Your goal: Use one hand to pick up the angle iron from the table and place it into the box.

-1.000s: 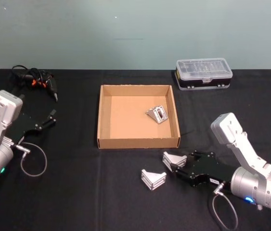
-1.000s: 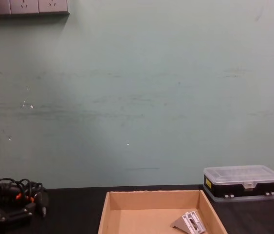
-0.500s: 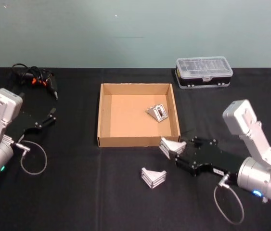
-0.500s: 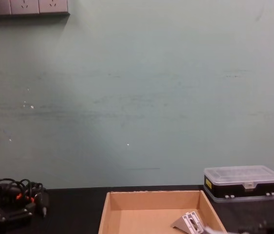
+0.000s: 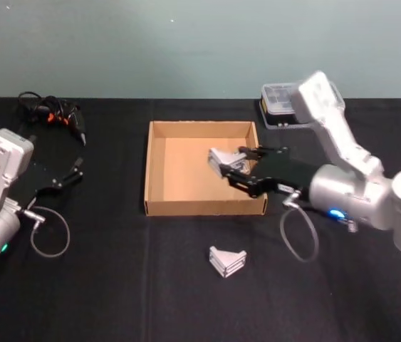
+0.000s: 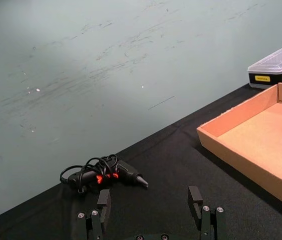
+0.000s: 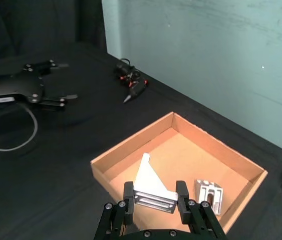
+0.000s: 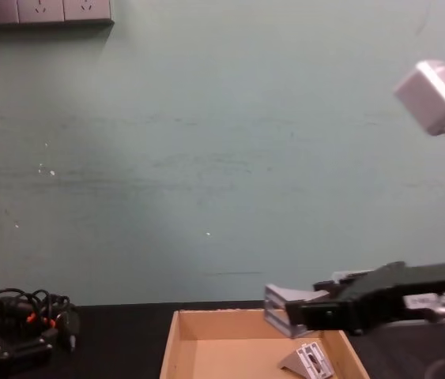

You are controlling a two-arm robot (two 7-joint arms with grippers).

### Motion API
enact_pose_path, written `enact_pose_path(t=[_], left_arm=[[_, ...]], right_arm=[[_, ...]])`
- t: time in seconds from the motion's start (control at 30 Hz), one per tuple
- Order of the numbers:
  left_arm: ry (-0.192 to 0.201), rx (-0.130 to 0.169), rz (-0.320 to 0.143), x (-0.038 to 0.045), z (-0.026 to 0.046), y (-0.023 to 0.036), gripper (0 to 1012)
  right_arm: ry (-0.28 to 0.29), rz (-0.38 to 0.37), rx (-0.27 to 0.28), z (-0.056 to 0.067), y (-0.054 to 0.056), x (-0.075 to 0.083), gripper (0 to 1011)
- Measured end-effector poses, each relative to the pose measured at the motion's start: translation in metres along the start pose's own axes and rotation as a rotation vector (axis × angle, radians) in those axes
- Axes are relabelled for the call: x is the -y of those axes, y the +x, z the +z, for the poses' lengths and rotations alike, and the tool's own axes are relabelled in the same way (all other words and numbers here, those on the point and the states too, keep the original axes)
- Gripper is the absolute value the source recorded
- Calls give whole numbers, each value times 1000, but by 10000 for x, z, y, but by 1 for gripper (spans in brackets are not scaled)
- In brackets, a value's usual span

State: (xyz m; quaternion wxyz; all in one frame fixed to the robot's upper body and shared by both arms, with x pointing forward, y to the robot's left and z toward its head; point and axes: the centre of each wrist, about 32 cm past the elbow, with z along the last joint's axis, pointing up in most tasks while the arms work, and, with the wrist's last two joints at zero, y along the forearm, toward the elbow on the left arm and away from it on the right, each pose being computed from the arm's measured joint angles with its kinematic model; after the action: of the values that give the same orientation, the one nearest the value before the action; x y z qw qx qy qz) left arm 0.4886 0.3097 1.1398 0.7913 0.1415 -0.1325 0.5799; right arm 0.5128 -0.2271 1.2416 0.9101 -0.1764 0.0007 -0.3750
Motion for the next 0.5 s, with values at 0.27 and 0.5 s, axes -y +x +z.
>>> enact_pose_path(t=[0.27, 0.5], left_arm=[[0, 0, 0, 0, 0, 0, 1011], [0, 0, 0, 0, 0, 0, 1011]], right_arm=[[-67, -8, -6, 85, 29, -423, 507], [-117, -22, -19, 62, 62, -708, 507]])
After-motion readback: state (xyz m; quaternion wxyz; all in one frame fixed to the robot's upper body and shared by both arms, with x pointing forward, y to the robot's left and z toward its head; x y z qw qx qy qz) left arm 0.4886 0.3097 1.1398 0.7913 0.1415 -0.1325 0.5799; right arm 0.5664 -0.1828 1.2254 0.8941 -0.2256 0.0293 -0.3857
